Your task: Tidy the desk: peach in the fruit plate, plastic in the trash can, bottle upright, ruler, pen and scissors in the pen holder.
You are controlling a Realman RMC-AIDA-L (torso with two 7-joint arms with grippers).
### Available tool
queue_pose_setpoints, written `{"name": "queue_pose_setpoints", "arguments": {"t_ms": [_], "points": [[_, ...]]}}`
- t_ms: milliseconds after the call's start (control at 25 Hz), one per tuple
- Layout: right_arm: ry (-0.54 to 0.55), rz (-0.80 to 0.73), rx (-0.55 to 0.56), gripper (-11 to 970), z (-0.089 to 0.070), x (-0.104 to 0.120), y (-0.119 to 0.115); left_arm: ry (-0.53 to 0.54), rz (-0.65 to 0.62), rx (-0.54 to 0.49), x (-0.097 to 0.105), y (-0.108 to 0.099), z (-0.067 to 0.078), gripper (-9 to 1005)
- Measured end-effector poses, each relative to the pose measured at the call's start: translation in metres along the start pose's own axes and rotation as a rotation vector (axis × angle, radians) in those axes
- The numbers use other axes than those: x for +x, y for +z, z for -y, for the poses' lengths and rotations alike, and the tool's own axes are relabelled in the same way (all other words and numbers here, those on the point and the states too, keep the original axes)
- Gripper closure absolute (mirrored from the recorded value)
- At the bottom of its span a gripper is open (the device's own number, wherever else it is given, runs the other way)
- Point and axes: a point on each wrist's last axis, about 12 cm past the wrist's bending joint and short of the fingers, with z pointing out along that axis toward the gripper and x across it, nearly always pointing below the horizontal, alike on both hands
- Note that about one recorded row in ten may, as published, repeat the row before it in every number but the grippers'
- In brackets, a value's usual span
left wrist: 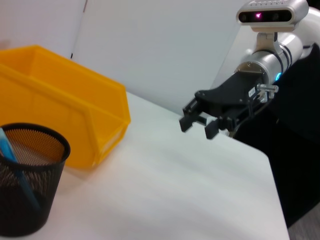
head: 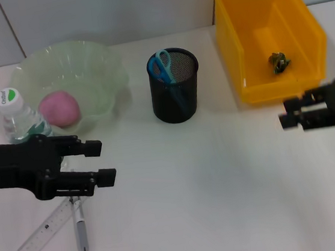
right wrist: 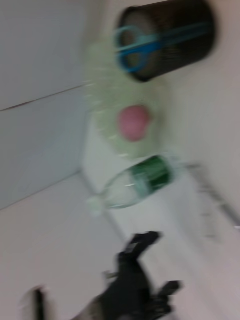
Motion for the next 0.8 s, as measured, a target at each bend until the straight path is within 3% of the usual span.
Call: {"name": "queue_pose_setpoints", "arguments": {"t_ms": [440,800], "points": [[0.017,-0.095,-0.043,472,0.002,0.015,-0.002,0.007,-0.219,-0.091,-0.02,0.019,-0.008,244],[0.023,-0.095,-0.053,470,0.002,0.018,-0.001,0.024,-0.421,-0.254,-0.029,0.05,-0.014,244]]}}
